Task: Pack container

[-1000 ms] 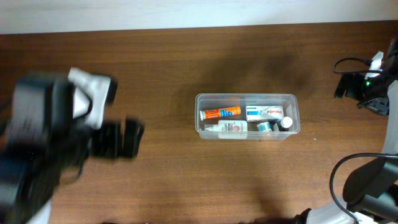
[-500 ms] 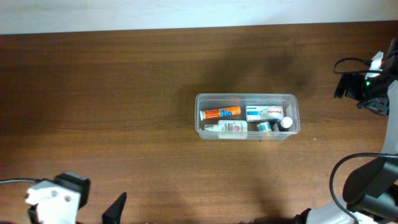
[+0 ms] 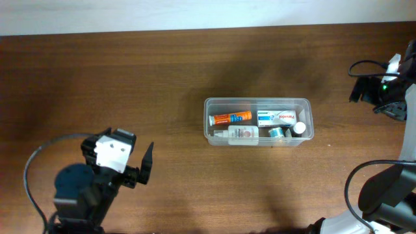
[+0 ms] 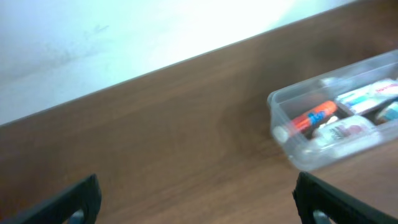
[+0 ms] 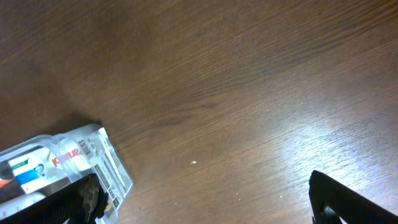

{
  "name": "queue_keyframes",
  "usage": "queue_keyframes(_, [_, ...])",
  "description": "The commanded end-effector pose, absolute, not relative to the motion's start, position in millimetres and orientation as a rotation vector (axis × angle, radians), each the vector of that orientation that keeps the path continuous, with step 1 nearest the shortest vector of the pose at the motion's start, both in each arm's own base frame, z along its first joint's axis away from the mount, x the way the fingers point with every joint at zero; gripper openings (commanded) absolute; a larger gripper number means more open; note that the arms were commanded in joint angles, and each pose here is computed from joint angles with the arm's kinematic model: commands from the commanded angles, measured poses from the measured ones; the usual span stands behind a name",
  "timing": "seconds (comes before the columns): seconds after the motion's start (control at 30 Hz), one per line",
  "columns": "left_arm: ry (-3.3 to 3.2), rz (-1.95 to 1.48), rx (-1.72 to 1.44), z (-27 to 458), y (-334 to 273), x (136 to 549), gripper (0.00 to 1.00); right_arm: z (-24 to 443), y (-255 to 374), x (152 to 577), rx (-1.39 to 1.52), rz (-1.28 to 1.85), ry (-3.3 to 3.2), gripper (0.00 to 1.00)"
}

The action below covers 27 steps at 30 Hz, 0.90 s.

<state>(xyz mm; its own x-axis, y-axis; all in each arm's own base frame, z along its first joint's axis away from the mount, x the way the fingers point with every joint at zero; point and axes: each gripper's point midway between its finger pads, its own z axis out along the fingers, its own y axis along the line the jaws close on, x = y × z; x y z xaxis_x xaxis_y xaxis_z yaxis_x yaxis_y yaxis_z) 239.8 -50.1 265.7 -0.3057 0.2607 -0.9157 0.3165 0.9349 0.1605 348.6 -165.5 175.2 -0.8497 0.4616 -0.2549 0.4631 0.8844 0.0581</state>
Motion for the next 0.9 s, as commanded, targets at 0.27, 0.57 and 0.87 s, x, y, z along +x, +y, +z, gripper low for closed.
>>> queue_keyframes(0.27, [1.705,0.099,0.311,241,-19,228,0.99,174,-166,347,0.722,-0.001,2.789,0.98])
queue_keyframes(0.57, [1.508,0.123,0.297,251,-20,227,0.99,174,-166,347,0.722,-0.001,2.789,0.98])
queue_keyframes(0.87, [1.416,0.120,0.298,238,-22,233,0.99,174,-166,347,0.722,-0.001,2.789,0.98])
